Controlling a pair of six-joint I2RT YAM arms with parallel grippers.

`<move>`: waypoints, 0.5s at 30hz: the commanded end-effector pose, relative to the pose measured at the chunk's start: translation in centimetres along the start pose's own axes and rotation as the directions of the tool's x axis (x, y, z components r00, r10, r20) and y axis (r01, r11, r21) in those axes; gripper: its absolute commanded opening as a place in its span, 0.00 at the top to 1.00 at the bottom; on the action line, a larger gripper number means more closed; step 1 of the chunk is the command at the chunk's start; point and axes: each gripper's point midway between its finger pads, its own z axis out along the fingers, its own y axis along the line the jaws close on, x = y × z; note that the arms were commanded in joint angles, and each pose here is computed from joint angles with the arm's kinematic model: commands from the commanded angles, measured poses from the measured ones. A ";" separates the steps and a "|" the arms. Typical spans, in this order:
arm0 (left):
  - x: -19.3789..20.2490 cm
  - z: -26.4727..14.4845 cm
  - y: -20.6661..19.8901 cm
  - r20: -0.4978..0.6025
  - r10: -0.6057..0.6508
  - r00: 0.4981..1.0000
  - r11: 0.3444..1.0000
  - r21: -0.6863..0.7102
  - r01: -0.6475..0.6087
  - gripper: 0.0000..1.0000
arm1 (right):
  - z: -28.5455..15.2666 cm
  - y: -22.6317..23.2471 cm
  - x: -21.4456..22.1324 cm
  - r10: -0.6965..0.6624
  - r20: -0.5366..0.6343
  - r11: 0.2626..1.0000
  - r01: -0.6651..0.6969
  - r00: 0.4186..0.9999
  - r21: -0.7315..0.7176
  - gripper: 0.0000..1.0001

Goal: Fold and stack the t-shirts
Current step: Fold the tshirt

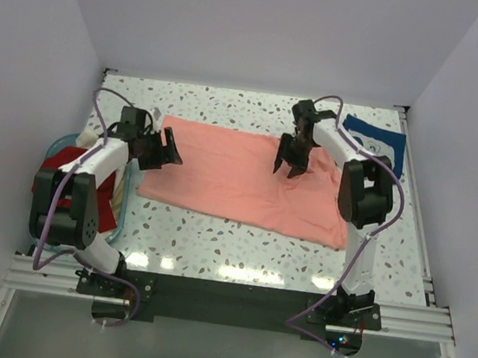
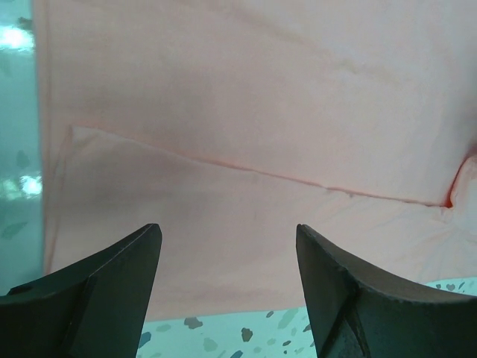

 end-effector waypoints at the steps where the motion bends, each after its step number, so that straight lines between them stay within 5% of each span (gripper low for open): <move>1: -1.6 1.0 -3.7 0.031 0.060 0.998 0.996 0.066 -0.062 0.23 | -6.5 2.0 -2.7 -0.017 0.176 0.998 0.027 0.984 -0.053 0.46; 6: -2.2 2.1 -7.4 0.022 0.120 0.992 0.987 0.105 -0.122 0.23 | -11.2 1.1 -4.1 0.019 0.303 0.993 0.017 0.953 -0.115 0.30; 15: -1.3 4.8 -5.8 -0.009 0.099 0.995 0.993 0.062 -0.098 0.23 | -5.9 -4.6 1.2 0.031 0.169 0.999 -0.024 0.985 -0.044 0.28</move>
